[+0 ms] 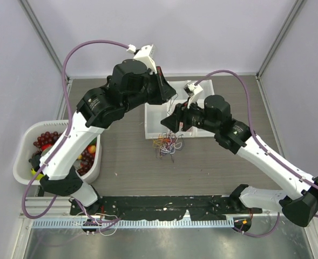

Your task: Untangle the cables

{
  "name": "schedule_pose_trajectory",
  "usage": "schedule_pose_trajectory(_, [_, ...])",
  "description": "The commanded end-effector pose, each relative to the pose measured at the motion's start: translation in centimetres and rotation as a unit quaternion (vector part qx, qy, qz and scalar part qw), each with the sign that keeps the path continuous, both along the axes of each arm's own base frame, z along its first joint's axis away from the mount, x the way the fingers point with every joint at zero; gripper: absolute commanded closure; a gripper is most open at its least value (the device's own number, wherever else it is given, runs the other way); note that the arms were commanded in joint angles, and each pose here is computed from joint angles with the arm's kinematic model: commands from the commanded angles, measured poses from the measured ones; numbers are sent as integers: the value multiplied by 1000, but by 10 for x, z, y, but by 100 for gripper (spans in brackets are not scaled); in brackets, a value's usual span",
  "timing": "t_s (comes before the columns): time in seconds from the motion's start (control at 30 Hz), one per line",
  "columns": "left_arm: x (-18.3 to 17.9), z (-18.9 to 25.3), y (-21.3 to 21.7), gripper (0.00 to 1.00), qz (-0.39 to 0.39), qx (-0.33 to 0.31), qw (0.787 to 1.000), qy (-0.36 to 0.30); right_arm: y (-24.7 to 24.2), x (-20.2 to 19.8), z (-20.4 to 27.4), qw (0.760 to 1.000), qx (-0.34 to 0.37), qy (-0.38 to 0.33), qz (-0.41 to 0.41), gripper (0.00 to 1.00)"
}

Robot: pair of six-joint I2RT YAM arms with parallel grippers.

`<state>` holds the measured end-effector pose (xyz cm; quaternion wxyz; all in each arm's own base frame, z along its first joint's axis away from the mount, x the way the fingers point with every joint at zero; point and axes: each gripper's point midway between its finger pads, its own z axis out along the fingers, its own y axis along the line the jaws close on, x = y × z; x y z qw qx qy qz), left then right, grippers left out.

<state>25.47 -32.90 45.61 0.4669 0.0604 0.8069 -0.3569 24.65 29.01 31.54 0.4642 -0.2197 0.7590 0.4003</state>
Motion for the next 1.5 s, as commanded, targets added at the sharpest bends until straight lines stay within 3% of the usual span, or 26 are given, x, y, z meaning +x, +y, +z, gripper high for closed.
schedule_pose_trajectory(0.0, [-18, 60, 11, 100, -27, -78, 995, -52, 2, 22, 0, 998, 18, -44, -51, 42])
schedule_pose_trajectory(0.1, [-26, 89, 18, 100, -35, -112, 990, -80, 11, 27, -32, 998, 30, -23, -54, 45])
schedule_pose_trajectory(0.23, [-37, 134, 31, 100, -40, -156, 979, -123, 12, 8, -128, 996, -16, 74, -49, 55])
schedule_pose_trajectory(0.43, [-47, 192, 75, 100, 9, -208, 958, -198, -27, -26, -185, 986, -29, 133, -92, 53])
schedule_pose_trajectory(0.77, [-45, 190, 82, 100, 23, -202, 958, -200, -65, -40, -214, 968, -91, 178, -154, 41])
schedule_pose_trajectory(0.93, [-46, 197, 95, 100, 42, -200, 954, -217, -85, -45, -221, 960, -97, 181, -189, 41])
schedule_pose_trajectory(1.03, [-49, 203, 101, 100, 45, -207, 951, -224, -81, -51, -214, 966, -89, 177, -165, 40])
schedule_pose_trajectory(1.2, [-51, 200, 96, 100, 30, -205, 953, -220, -54, -49, -113, 991, -26, 99, -89, 27])
schedule_pose_trajectory(1.47, [-51, 197, 90, 100, 22, -202, 955, -216, -20, -41, 13, 999, 32, 4, -7, 27])
